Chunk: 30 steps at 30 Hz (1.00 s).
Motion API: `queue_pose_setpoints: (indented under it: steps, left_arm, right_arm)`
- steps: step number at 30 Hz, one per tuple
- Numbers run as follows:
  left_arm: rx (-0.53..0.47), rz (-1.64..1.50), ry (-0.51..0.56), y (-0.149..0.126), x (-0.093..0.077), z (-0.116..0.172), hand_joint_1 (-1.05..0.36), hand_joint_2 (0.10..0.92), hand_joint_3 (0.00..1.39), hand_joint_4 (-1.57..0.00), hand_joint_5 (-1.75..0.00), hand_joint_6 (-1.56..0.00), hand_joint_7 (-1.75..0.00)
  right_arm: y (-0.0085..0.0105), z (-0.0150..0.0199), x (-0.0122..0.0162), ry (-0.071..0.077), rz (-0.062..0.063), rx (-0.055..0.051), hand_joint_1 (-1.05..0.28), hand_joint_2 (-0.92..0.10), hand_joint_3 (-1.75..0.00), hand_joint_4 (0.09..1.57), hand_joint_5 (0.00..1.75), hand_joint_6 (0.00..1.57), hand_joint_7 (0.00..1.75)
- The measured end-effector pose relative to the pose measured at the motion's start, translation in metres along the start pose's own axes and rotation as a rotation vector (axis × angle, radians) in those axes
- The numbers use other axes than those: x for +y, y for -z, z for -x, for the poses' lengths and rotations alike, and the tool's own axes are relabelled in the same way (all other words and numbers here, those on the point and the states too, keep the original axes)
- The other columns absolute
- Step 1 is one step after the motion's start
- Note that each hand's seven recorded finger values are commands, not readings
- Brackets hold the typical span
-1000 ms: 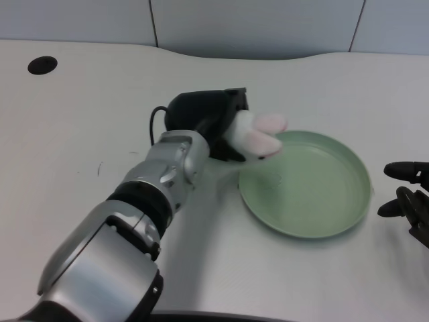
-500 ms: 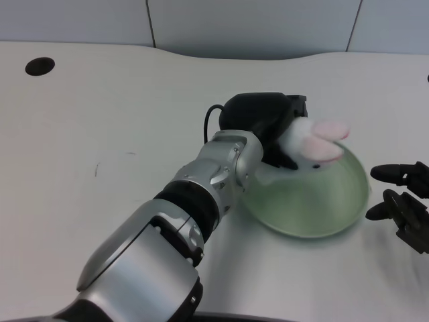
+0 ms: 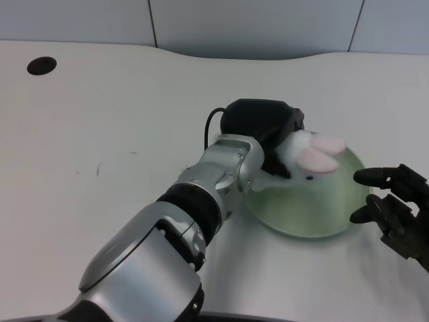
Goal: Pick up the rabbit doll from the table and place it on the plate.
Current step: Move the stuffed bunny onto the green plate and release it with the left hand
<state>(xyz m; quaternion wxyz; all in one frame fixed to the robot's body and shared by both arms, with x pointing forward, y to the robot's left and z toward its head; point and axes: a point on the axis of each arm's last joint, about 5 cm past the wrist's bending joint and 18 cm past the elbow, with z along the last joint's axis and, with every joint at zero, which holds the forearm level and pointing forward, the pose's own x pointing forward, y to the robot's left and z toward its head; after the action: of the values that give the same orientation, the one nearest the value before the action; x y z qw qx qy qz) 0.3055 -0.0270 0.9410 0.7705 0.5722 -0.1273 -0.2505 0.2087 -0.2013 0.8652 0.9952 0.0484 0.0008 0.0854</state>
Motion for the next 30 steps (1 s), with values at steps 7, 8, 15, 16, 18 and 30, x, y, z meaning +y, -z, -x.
queue_pose_setpoints:
  steps: [7, 8, 15, 16, 18, 30]
  left_arm:
    - [-0.016, -0.001, 0.006, -0.0009, -0.0008, 0.0002, -0.17, 0.847, 0.01, -0.68, -1.36, -0.79, -0.91]
    - [-0.016, -0.001, 0.012, -0.0010, -0.0008, 0.0002, -0.18, 0.853, 0.01, -0.69, -1.31, -0.80, -0.84]
    - [-0.035, 0.013, 0.021, -0.0021, -0.0008, 0.0002, -0.17, 0.876, 0.01, -0.66, -1.61, -0.68, -1.28]
    - [-0.035, 0.016, 0.020, -0.0021, -0.0007, 0.0002, -0.15, 0.871, 0.01, -0.65, -1.51, -0.66, -1.18]
    - [-0.033, 0.024, 0.019, -0.0020, -0.0005, 0.0002, -0.14, 0.861, 0.00, -0.66, -1.20, -0.74, -0.84]
    - [-0.052, 0.053, 0.019, -0.0032, -0.0003, 0.0001, -0.20, 0.846, 0.00, -0.71, -1.04, -0.89, -0.41]
  right_arm:
    - [-0.0005, -0.0001, 0.0009, -0.006, 0.007, -0.015, -0.30, -0.92, -0.49, 0.35, 1.41, 0.37, 1.01]
    - [-0.0005, -0.0002, 0.0010, -0.006, 0.008, -0.015, -0.29, -0.92, -0.49, 0.35, 1.41, 0.37, 1.01]
    - [0.0001, 0.0000, 0.0011, 0.000, -0.001, -0.015, -0.28, -0.92, -0.50, 0.34, 1.43, 0.35, 1.02]
    - [0.0004, 0.0001, 0.0009, 0.001, -0.002, -0.014, -0.28, -0.92, -0.50, 0.33, 1.43, 0.34, 1.02]
    - [0.0008, 0.0004, 0.0002, 0.003, -0.003, -0.013, -0.28, -0.92, -0.51, 0.33, 1.44, 0.34, 1.03]
    - [0.0002, 0.0022, -0.0040, 0.057, -0.038, -0.028, -0.29, -0.92, -0.49, 0.27, 1.53, 0.31, 1.03]
